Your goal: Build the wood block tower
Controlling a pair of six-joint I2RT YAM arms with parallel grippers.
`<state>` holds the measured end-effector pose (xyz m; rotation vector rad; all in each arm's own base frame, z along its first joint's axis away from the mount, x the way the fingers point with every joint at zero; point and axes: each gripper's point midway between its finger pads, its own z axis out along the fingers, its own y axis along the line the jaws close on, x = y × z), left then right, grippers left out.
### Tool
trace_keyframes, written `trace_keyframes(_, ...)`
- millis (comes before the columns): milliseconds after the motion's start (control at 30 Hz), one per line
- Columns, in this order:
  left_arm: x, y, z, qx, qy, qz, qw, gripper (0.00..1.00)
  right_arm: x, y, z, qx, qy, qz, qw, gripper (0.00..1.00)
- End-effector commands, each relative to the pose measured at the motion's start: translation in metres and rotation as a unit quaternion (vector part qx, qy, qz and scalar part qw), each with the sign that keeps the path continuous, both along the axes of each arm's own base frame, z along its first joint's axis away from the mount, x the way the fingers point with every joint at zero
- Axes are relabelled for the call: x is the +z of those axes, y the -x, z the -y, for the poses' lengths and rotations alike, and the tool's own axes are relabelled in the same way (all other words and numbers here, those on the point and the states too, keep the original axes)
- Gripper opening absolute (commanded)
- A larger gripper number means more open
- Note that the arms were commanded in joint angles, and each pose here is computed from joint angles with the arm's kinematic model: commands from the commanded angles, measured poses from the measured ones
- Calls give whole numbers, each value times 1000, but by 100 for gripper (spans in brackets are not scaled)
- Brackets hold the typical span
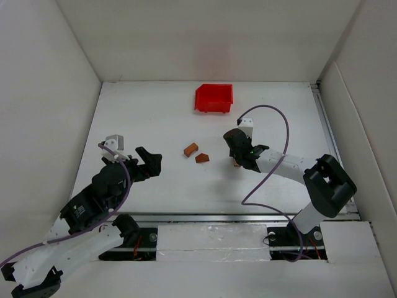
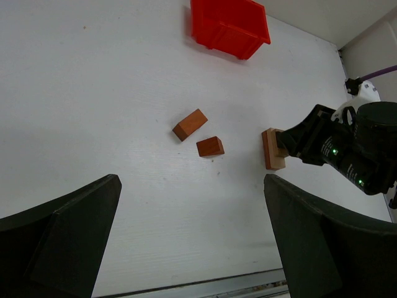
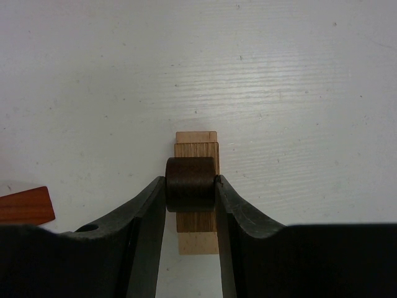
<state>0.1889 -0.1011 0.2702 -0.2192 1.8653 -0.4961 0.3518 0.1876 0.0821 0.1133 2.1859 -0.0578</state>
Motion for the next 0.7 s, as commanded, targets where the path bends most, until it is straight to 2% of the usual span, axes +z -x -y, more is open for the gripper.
trace_keyframes(0,8,-1,0,-2,8,17,1000,99,30,-14,-1,-13,-25,43,999,1)
trace_keyframes(400,8,-1,-1,0,9,17,1000,99,34,-13,2,10,-43,46,998,2)
trace_keyframes(667,8,-1,-1,1,10,17,1000,99,19,-12,3,14,-36,28,999,2)
